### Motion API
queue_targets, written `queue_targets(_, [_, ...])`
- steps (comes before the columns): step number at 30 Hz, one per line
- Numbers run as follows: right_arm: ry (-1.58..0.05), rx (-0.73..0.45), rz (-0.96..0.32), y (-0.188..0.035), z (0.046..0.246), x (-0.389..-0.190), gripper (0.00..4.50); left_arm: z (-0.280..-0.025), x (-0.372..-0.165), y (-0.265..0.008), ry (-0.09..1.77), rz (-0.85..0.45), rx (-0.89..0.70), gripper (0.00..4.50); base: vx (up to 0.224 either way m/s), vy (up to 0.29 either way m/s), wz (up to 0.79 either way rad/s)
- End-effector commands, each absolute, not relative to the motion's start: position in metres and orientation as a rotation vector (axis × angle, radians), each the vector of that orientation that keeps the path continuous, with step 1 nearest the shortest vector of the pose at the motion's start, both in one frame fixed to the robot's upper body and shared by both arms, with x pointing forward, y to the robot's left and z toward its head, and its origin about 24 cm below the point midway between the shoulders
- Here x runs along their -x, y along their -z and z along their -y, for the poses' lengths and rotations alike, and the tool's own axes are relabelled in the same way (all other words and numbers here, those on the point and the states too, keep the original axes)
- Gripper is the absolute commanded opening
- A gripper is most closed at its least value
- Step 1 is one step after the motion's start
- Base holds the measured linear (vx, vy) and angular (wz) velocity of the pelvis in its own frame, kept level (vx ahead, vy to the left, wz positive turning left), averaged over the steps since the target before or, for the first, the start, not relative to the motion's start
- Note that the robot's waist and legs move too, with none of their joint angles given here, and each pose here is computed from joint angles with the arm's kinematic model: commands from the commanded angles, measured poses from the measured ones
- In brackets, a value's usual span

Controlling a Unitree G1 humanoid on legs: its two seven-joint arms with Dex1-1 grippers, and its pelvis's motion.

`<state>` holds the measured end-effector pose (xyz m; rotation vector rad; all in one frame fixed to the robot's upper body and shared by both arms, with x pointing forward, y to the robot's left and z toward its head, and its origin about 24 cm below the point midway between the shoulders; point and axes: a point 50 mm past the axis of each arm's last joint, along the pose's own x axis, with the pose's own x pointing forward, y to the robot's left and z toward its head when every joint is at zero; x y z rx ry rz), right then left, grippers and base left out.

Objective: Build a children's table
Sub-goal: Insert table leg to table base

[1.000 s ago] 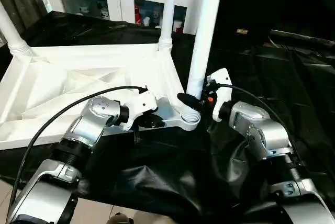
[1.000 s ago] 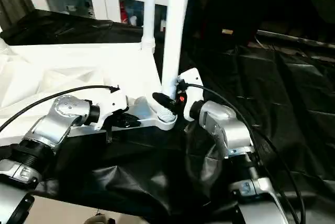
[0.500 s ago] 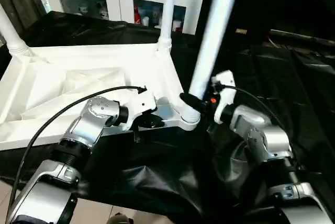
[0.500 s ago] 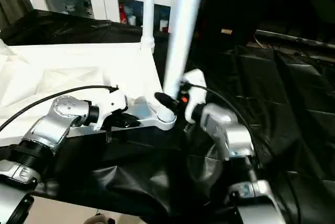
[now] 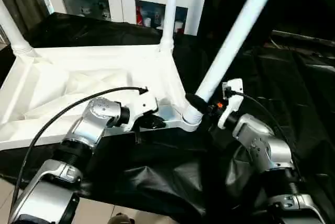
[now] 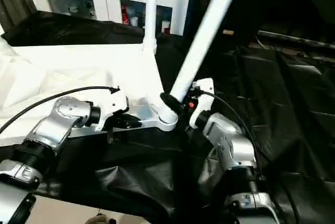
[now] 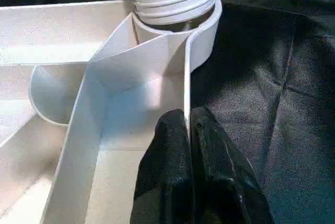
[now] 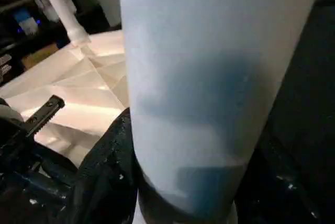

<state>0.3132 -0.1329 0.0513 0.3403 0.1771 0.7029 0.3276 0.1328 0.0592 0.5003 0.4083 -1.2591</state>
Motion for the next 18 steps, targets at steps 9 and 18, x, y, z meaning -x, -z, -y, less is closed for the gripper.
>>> queue_targets(9, [-0.692, -0.229, -0.231, -0.013, 0.140, -0.289, 1.89, -0.142, -0.340, -0.069, 1.147, -0.360, -0.513, 0.00, 0.000, 0.000, 0.00])
queue_targets(18, [-0.870, -0.057, -0.266, -0.025, 0.120, -0.302, 1.89, -0.141, -0.332, -0.065, 1.258, -0.385, -0.566, 0.00, 0.000, 0.000, 0.00])
